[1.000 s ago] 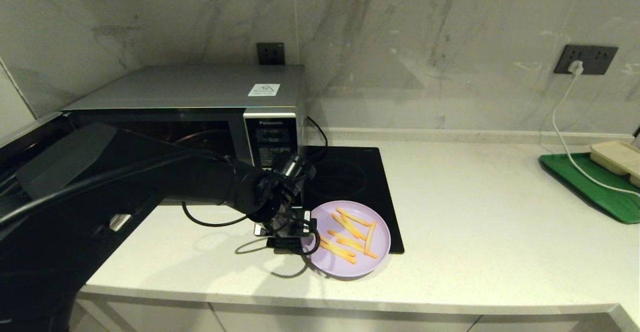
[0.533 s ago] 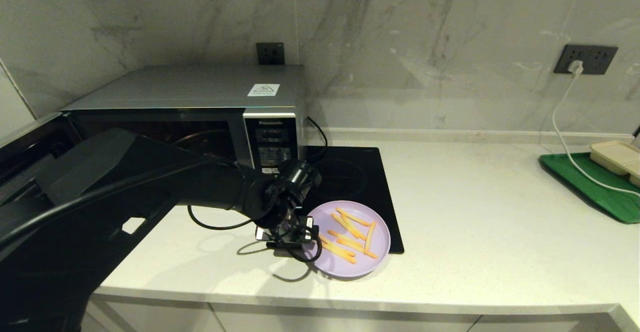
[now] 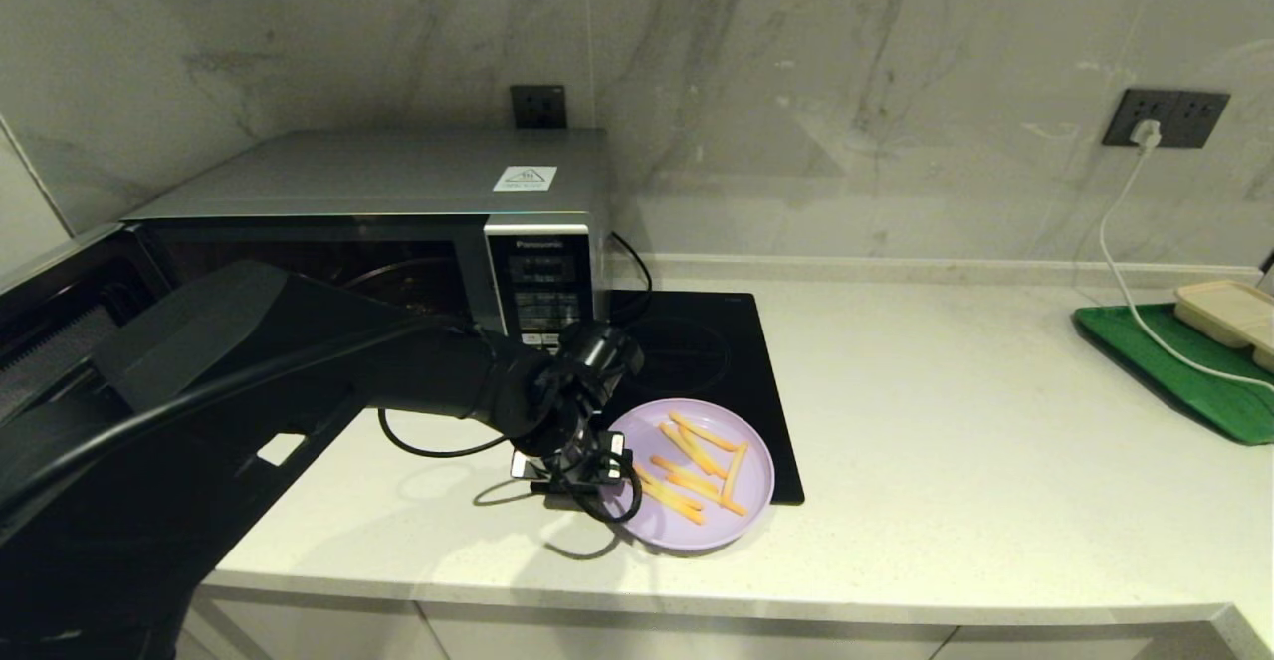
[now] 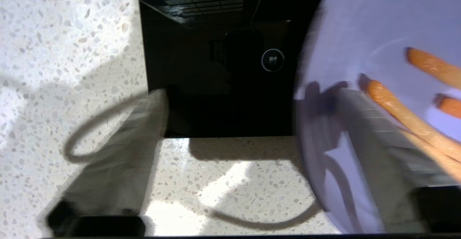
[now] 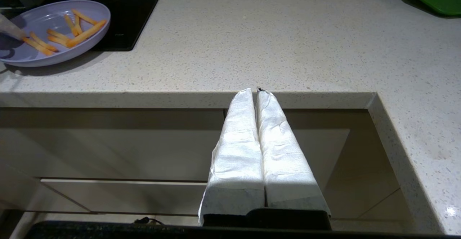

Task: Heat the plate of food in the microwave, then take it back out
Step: Put the plate in the microwave oven

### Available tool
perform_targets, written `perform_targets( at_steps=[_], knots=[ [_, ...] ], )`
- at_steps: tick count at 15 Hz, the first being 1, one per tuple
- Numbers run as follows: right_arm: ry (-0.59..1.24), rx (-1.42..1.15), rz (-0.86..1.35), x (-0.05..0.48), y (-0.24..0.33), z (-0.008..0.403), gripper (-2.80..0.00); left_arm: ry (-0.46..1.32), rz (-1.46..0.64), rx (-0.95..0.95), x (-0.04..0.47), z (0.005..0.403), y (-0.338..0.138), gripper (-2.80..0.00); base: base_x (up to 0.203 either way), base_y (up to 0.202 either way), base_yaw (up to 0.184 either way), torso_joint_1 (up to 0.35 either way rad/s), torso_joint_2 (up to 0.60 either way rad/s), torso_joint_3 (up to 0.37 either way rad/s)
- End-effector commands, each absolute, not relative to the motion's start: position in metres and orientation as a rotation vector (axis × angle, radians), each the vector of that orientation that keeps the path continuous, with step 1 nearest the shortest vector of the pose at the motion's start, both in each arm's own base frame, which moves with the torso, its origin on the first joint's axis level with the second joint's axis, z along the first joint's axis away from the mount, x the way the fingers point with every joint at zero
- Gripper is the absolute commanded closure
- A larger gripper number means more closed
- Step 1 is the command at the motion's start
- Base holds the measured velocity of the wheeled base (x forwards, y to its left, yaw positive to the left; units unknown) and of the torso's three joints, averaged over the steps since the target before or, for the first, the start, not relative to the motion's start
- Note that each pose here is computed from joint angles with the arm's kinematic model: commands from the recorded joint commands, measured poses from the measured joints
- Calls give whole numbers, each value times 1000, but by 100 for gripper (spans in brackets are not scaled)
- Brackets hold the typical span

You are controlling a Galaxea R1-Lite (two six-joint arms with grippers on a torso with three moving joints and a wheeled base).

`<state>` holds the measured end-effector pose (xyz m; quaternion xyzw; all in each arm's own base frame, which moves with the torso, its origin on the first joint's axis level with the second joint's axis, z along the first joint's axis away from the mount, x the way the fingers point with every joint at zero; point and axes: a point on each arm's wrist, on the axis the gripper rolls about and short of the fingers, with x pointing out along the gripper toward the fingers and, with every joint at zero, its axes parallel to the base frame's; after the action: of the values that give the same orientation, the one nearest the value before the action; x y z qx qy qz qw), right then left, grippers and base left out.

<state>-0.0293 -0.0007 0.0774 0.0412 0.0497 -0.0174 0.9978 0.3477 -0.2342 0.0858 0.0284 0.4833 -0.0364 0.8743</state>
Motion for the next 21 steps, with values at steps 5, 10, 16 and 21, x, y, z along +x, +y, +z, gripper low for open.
perform_targets(
  at_steps=[5,10,16,21],
  knots=[
    [101,83,-36,-29,-1,77,0,1016,-68,60,348,84,-233,0,0,0,0,0,0,0],
    [101,83,-34,-29,-1,77,0,1031,-61,65,346,82,-232,0,0,0,0,0,0,0],
    [101,83,-34,-29,-1,77,0,1030,-58,65,345,83,-232,0,0,0,0,0,0,0],
    [101,83,-36,-29,-1,77,0,1009,-51,62,345,89,-232,0,0,0,0,0,0,0]
  ],
)
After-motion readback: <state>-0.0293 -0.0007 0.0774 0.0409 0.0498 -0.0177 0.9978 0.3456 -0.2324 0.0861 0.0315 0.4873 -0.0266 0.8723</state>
